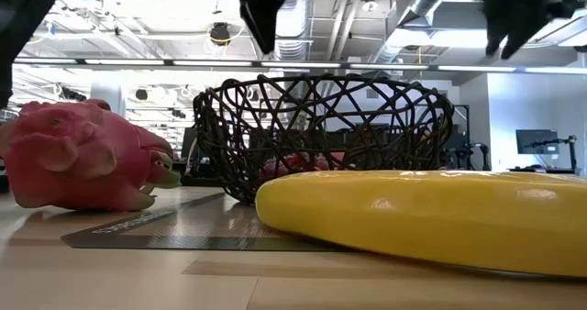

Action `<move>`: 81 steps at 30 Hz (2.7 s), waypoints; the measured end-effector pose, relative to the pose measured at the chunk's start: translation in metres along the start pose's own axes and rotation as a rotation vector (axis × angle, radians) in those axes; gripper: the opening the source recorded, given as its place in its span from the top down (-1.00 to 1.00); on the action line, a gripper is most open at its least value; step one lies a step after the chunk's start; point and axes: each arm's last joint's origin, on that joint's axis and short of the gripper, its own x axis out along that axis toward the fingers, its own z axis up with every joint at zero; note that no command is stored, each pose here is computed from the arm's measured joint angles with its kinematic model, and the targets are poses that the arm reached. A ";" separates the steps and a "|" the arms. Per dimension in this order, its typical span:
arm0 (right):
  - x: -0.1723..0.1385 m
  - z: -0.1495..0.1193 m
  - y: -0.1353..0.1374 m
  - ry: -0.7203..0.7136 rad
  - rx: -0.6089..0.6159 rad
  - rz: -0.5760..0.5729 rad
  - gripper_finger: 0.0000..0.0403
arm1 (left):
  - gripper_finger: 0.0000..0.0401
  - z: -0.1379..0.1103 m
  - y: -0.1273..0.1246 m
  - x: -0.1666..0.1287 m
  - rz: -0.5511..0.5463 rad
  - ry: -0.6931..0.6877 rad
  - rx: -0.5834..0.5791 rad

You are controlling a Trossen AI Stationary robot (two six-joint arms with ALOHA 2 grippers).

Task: Build produce basket
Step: Put the red grapes into the black wire basket

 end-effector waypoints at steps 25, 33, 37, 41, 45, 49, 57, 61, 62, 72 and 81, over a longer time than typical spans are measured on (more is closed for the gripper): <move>0.208 0.013 0.025 0.283 0.029 0.066 0.04 | -0.14 -0.083 0.067 -0.114 0.082 -0.294 -0.177; 0.244 0.005 0.027 0.395 -0.012 0.001 0.07 | -0.14 -0.113 0.074 -0.142 0.110 -0.382 -0.255; 0.242 0.012 0.032 0.395 -0.027 0.002 0.32 | -0.14 -0.121 0.075 -0.150 0.114 -0.408 -0.281; 0.225 0.027 0.036 0.395 -0.056 0.064 0.78 | -0.14 -0.127 0.076 -0.155 0.114 -0.425 -0.290; 0.192 0.048 0.041 0.386 -0.096 0.123 0.86 | -0.14 -0.129 0.076 -0.157 0.114 -0.431 -0.292; 0.132 0.077 0.049 0.305 -0.159 0.187 0.87 | -0.14 -0.130 0.077 -0.158 0.115 -0.434 -0.291; -0.027 0.116 0.080 -0.158 -0.282 0.532 0.90 | -0.14 -0.130 0.077 -0.158 0.117 -0.433 -0.281; -0.062 0.109 0.114 -0.288 -0.407 0.710 0.91 | -0.14 -0.130 0.077 -0.158 0.115 -0.433 -0.285; -0.063 0.106 0.123 -0.295 -0.433 0.735 0.91 | -0.14 -0.130 0.077 -0.158 0.114 -0.434 -0.291; 0.033 0.073 0.224 0.012 -0.616 0.603 0.92 | -0.14 -0.130 0.076 -0.158 0.096 -0.434 -0.252; 0.142 0.059 0.255 0.290 -0.611 0.416 0.92 | -0.14 -0.130 0.076 -0.158 0.102 -0.432 -0.224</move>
